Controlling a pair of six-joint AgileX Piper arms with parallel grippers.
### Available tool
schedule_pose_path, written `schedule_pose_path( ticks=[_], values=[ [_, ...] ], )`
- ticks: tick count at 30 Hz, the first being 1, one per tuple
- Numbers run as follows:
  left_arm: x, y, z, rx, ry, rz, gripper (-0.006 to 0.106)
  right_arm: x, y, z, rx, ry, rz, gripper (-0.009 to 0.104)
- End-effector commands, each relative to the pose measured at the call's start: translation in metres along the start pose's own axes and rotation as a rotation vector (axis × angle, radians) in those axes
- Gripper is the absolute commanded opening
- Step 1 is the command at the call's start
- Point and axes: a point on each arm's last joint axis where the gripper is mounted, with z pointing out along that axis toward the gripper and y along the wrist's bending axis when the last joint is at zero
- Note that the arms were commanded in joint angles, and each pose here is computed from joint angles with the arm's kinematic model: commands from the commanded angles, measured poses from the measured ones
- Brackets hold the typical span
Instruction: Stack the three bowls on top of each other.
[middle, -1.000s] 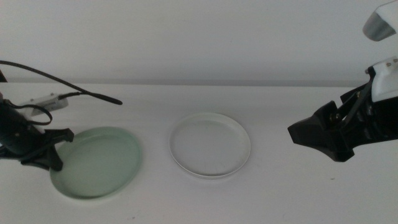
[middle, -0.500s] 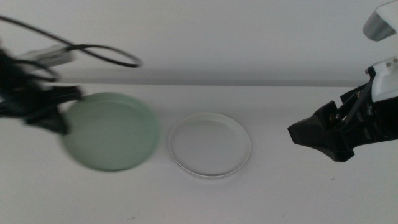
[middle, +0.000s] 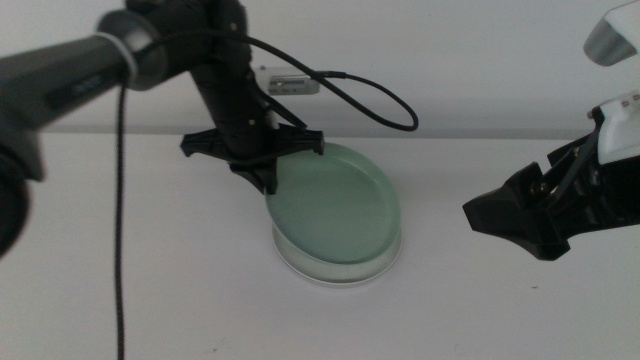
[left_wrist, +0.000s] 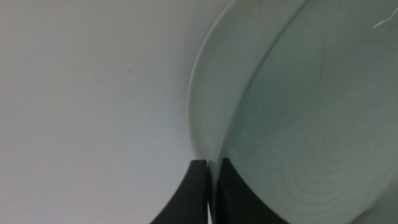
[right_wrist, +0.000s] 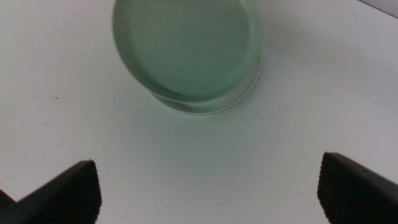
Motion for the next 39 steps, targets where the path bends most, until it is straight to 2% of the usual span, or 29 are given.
schedule_pose_path(
  ticks=[1, 6, 20, 23, 27, 31, 35, 39],
  values=[
    [0.001, -0.001, 0.004, -0.018, 0.076, -0.007, -0.001, -0.001, -0.001, -0.002, 0.01, -0.013, -0.013, 0.093],
    [-0.003, -0.002, 0.01, -0.012, 0.049, -0.009, -0.001, -0.001, -0.001, -0.002, 0.01, -0.013, -0.013, 0.093],
    [-0.002, -0.001, 0.034, 0.002, 0.133, -0.002, -0.001, -0.001, -0.001, -0.002, 0.01, -0.013, -0.013, 0.093],
    [-0.003, 0.001, 0.034, 0.003, 0.13, 0.001, 0.003, -0.001, -0.001, -0.002, 0.01, -0.013, -0.013, 0.093],
    [-0.005, 0.007, 0.033, 0.006, 0.128, 0.021, 0.022, -0.001, -0.001, -0.002, 0.01, -0.013, -0.013, 0.093],
    [-0.003, 0.016, 0.023, 0.008, 0.149, 0.09, 0.058, -0.001, -0.001, -0.002, 0.01, -0.013, -0.013, 0.093],
    [0.013, 0.029, -0.03, -0.054, 0.042, 0.09, 0.094, -0.001, -0.001, -0.002, 0.01, -0.013, -0.013, 0.093],
    [0.058, 0.039, -0.108, -0.127, -0.216, 0.096, 0.094, -0.001, -0.001, -0.002, 0.01, -0.013, -0.013, 0.093]
  ],
)
